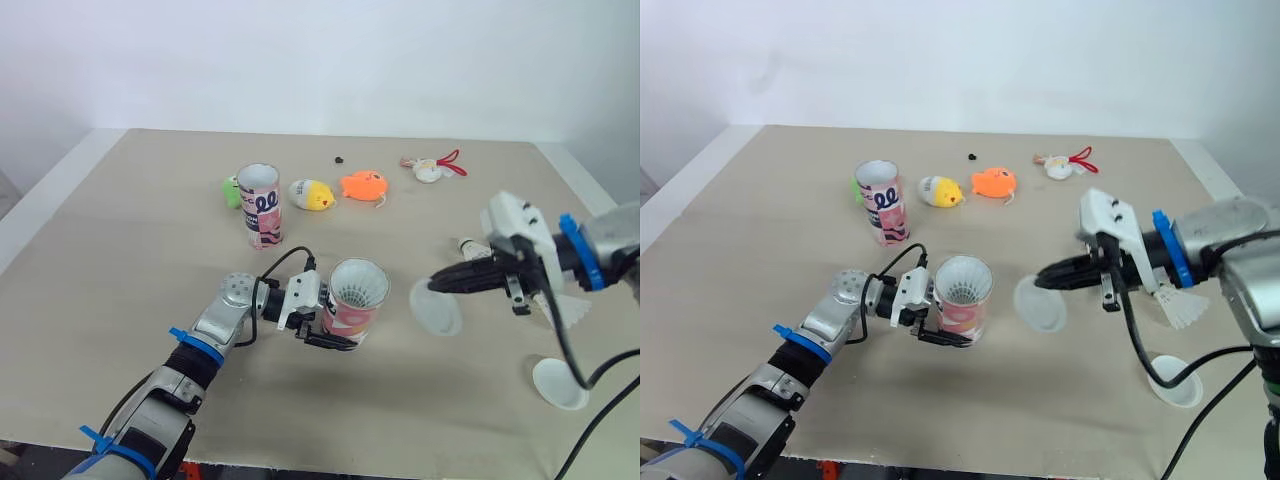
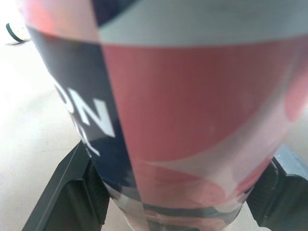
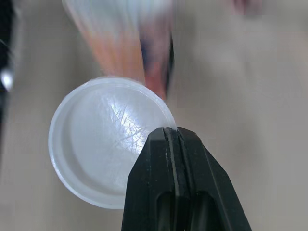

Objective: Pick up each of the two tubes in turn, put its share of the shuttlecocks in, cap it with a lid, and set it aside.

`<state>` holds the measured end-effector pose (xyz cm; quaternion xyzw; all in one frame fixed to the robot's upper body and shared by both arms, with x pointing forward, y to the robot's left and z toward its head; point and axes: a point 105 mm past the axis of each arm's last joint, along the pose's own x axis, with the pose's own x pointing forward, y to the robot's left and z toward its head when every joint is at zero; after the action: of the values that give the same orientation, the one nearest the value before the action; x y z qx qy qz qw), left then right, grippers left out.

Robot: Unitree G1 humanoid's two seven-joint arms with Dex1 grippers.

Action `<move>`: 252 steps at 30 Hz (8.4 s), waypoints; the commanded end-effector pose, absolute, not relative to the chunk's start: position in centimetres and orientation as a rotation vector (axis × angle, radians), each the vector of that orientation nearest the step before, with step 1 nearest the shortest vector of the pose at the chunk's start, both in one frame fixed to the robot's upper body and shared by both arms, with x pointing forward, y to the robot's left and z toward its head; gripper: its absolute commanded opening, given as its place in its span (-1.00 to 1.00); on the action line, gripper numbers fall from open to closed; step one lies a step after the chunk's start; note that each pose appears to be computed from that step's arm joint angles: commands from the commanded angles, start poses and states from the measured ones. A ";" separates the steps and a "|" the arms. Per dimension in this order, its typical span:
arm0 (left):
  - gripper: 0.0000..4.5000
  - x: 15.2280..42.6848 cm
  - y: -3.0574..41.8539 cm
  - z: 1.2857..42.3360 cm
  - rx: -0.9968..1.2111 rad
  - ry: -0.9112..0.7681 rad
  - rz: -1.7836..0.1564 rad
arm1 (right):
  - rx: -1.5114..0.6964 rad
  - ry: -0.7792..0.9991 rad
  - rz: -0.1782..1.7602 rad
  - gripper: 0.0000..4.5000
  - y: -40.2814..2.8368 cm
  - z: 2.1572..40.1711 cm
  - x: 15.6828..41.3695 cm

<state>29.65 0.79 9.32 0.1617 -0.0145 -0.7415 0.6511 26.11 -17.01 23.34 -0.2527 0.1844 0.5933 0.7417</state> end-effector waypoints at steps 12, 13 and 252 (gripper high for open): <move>0.44 30.2 1.8 7.7 0.414 0.096 -1.689 | -0.702 0.219 1.483 -0.97 -9.2 27.8 26.7; 0.44 30.2 1.8 7.7 0.409 0.100 -1.692 | -0.761 0.238 1.467 -0.97 -9.1 27.1 27.2; 1.00 27.4 5.0 19.3 0.113 -0.197 -1.618 | -0.106 -0.111 0.604 0.05 -21.9 22.8 30.7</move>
<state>27.27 5.49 18.69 0.0358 -0.0702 -0.7194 0.6901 30.03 -18.14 19.64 -0.0424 -0.0023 0.3820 0.9232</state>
